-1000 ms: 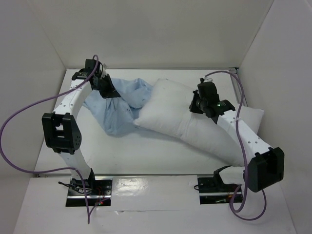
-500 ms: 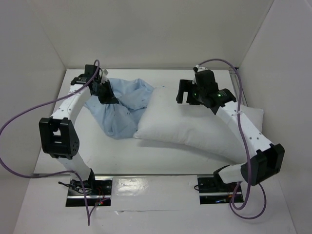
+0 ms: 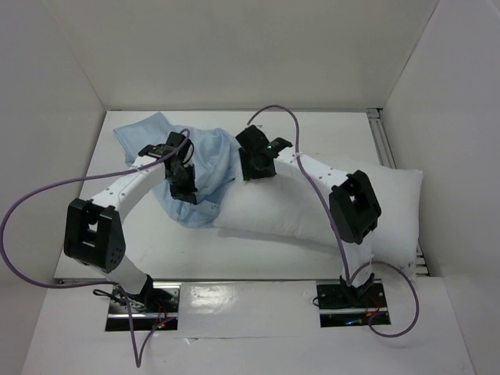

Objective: Put the pillow into the pillowcase

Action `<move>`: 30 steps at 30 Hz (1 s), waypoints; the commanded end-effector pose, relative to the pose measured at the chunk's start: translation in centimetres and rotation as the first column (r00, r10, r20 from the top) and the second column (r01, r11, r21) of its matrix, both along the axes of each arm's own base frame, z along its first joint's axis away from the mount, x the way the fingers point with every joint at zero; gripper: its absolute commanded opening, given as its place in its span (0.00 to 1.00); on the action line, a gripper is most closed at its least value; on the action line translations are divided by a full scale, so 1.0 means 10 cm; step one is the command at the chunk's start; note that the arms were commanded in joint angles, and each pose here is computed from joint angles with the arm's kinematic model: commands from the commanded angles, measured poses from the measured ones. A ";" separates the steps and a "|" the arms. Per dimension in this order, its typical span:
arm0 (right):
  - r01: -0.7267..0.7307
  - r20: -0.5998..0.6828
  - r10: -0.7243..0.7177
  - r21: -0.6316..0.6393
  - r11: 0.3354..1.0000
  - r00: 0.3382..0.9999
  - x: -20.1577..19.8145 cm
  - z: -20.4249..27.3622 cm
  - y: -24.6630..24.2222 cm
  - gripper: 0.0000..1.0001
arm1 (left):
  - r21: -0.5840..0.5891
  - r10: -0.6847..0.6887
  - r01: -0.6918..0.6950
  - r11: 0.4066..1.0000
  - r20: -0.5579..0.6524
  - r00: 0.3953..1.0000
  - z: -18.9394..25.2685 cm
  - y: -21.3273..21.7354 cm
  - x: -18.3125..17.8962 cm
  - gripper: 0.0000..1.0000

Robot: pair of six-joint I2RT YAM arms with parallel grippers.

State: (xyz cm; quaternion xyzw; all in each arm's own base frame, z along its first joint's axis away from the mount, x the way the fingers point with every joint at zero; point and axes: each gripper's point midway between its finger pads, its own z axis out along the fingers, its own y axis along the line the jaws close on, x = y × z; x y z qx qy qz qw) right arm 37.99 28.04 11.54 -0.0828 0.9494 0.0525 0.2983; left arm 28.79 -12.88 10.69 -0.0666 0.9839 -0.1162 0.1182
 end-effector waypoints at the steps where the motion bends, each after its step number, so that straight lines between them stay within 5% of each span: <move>1: 0.123 -0.056 -0.124 -0.008 0.992 0.991 -0.15 -0.15 -0.34 0.43 | 0.061 0.065 -0.070 0.996 0.084 0.994 0.20 0.14 0.14 0.00; 3: 0.129 -0.044 -0.127 0.024 0.991 0.991 -0.17 -0.06 -0.46 0.00 | 0.098 0.075 -0.083 0.992 0.088 0.993 0.20 0.23 0.19 0.00; 8: -0.017 0.130 -0.009 0.201 0.979 0.991 -0.36 0.70 -0.62 0.00 | 0.141 0.119 -0.138 0.980 0.131 0.984 0.32 0.43 0.35 0.00; 11: -0.158 0.292 0.060 0.325 0.932 0.955 -0.45 1.30 -0.69 0.00 | 0.150 0.091 -0.120 0.981 0.186 0.978 0.46 0.44 0.49 0.12; 12: -0.195 0.332 0.074 0.348 0.917 0.940 -0.47 1.43 -0.69 0.00 | 0.163 0.084 -0.116 0.980 0.191 0.978 0.46 0.45 0.52 0.34; 15: -0.270 0.420 0.088 0.396 0.878 0.903 -0.58 1.78 -0.73 0.00 | 0.178 0.059 -0.100 0.979 0.222 0.973 0.54 0.39 0.65 0.81; 16: -0.279 0.422 0.090 0.413 0.867 0.902 -0.62 1.83 -0.71 0.00 | 0.180 0.052 -0.097 0.979 0.240 0.969 0.60 0.36 0.68 0.85; 19: -0.316 0.446 0.087 0.473 0.823 0.891 -0.65 2.00 -0.63 0.00 | 0.223 0.017 -0.087 0.971 0.297 0.955 0.74 0.27 0.81 0.87; 23: -0.344 0.461 0.083 0.519 0.782 0.884 -0.69 2.09 -0.56 0.00 | 0.289 -0.116 0.012 0.957 0.345 0.932 0.85 -0.03 0.90 0.30; 25: -0.339 0.457 0.074 0.530 0.777 0.886 -0.68 2.08 -0.55 0.00 | 0.308 -0.183 0.072 0.949 0.351 0.918 0.86 -0.23 0.93 0.16; 27: -0.338 0.460 0.068 0.537 0.773 0.885 -0.68 2.10 -0.54 0.00 | 0.332 -0.232 0.111 0.937 0.353 0.906 0.82 -0.36 0.98 0.20; 30: -0.352 0.483 0.062 0.538 0.766 0.874 -0.69 2.22 -0.55 0.00 | 0.354 -0.286 0.166 0.920 0.320 0.903 0.65 -0.50 0.98 0.64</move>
